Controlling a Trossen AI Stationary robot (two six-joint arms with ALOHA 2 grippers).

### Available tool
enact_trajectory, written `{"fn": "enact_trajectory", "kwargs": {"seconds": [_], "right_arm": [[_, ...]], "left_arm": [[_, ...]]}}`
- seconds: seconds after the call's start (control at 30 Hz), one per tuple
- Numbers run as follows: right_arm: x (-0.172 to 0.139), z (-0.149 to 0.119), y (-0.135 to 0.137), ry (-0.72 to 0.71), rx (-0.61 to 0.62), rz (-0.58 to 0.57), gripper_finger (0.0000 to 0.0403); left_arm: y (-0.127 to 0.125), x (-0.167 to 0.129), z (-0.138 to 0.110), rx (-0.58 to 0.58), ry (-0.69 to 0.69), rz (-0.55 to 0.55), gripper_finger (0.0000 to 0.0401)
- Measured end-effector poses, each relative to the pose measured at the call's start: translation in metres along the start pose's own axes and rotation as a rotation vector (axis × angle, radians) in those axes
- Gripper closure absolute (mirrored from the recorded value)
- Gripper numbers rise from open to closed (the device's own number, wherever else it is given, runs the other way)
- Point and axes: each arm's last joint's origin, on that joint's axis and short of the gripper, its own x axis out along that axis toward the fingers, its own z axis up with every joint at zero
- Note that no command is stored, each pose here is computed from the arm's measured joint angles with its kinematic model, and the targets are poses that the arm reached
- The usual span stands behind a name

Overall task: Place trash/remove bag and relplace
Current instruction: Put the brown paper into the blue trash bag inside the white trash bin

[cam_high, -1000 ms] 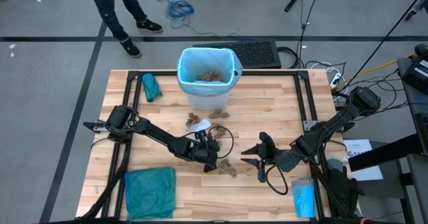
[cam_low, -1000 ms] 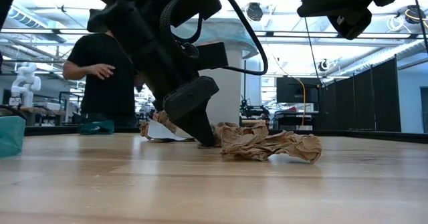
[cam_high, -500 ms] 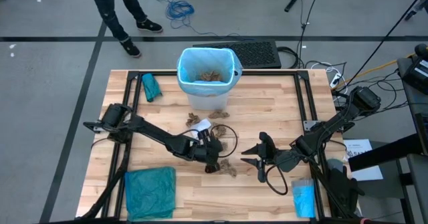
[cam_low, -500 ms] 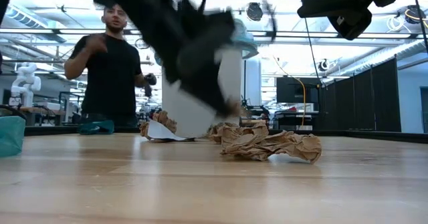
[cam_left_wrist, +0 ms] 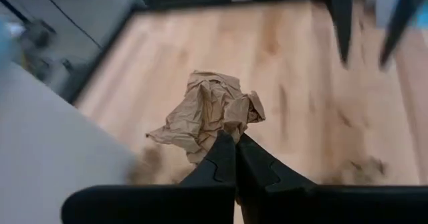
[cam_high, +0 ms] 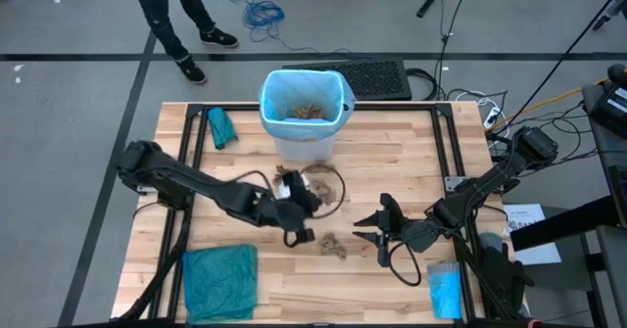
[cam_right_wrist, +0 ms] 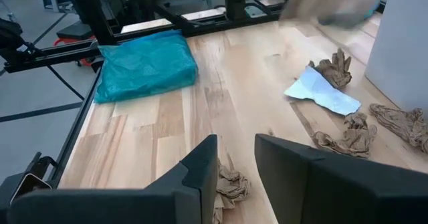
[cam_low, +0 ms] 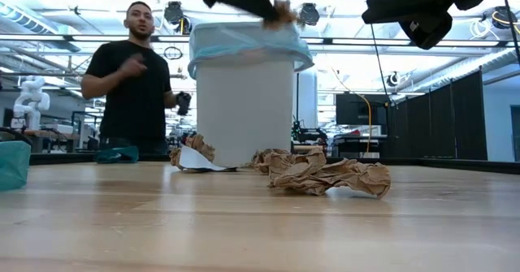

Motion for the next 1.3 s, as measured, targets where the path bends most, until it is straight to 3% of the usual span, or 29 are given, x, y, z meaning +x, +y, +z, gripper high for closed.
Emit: {"fn": "enact_trajectory", "kwargs": {"seconds": [0.27,0.57,0.97,1.3], "right_arm": [[0.0,0.001,0.0,-0.007,0.006,0.003,0.031],[0.0,0.001,0.001,-0.012,0.016,0.006,0.031],[0.0,0.002,0.001,-0.017,0.023,0.009,0.031],[0.0,0.003,0.001,-0.023,0.027,0.012,0.031]], "left_arm": [[0.05,-0.029,0.037,0.047,-0.124,0.109,0.0401],[0.123,-0.022,0.057,0.062,-0.113,0.258,0.0401],[0.209,-0.013,0.055,-0.055,-0.08,0.328,0.0401],[0.245,-0.01,0.037,-0.176,-0.009,0.256,0.0401]]}}
